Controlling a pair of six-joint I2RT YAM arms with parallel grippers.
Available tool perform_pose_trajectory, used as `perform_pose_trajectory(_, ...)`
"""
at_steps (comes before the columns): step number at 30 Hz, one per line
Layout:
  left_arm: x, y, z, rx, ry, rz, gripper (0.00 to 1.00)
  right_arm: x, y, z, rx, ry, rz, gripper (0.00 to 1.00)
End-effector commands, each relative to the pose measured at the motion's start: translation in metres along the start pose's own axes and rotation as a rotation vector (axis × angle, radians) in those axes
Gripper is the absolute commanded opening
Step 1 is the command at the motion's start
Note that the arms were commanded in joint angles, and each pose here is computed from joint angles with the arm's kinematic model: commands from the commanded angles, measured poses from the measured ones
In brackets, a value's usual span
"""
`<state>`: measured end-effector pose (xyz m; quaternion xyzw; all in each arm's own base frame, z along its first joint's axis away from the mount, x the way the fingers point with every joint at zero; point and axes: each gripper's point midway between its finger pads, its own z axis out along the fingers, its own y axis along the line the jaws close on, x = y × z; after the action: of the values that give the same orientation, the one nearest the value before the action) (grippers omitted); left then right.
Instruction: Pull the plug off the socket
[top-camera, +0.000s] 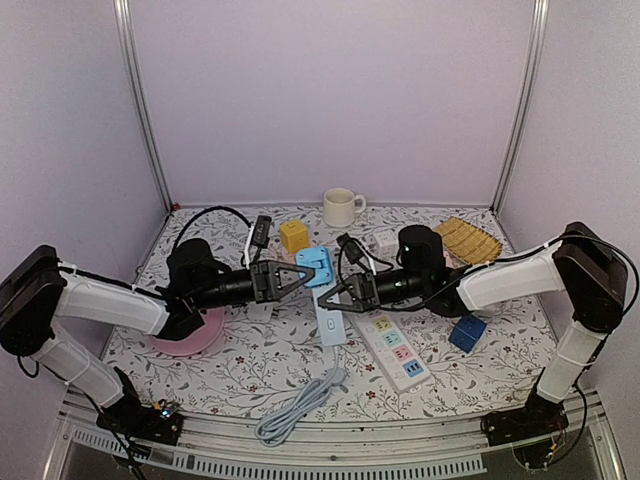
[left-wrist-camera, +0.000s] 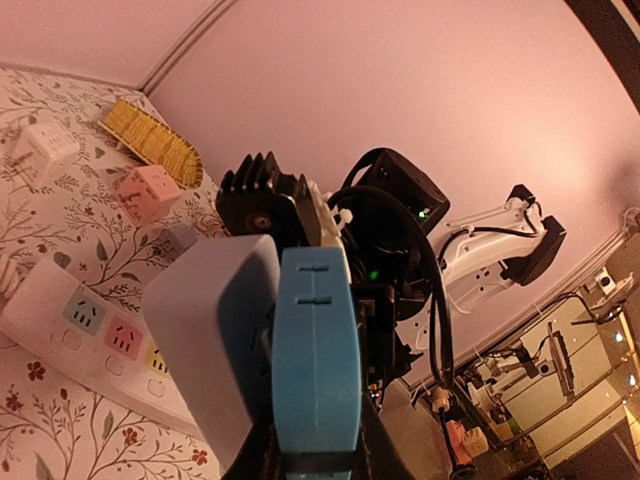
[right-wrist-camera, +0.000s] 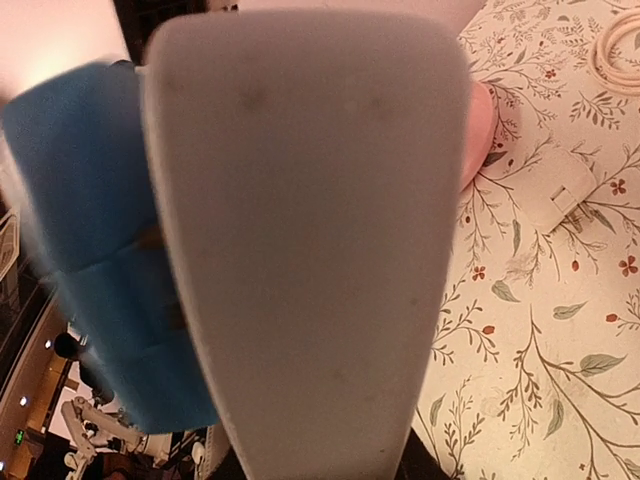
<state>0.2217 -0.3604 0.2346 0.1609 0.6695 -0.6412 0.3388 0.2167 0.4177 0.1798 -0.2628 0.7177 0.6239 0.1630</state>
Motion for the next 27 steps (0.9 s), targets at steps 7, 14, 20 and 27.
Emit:
perform_pose_trajectory(7,0.058,-0.150,-0.014,0.545,0.277,0.234,0.00,-0.047,-0.028,-0.013,0.139,-0.165,0.073,0.07)
perform_pose_trajectory(14,0.040,-0.080,-0.007,0.173,0.177,0.128,0.00,-0.042,-0.053,-0.020,0.289,-0.165,0.101,0.07)
perform_pose_trajectory(20,0.051,-0.005,-0.032,-0.194,0.171,0.024,0.00,-0.025,-0.081,-0.018,0.466,-0.104,0.091,0.08)
perform_pose_trajectory(27,0.101,0.043,-0.070,-0.368,0.246,-0.128,0.00,0.012,-0.098,0.011,0.543,0.029,0.058,0.11)
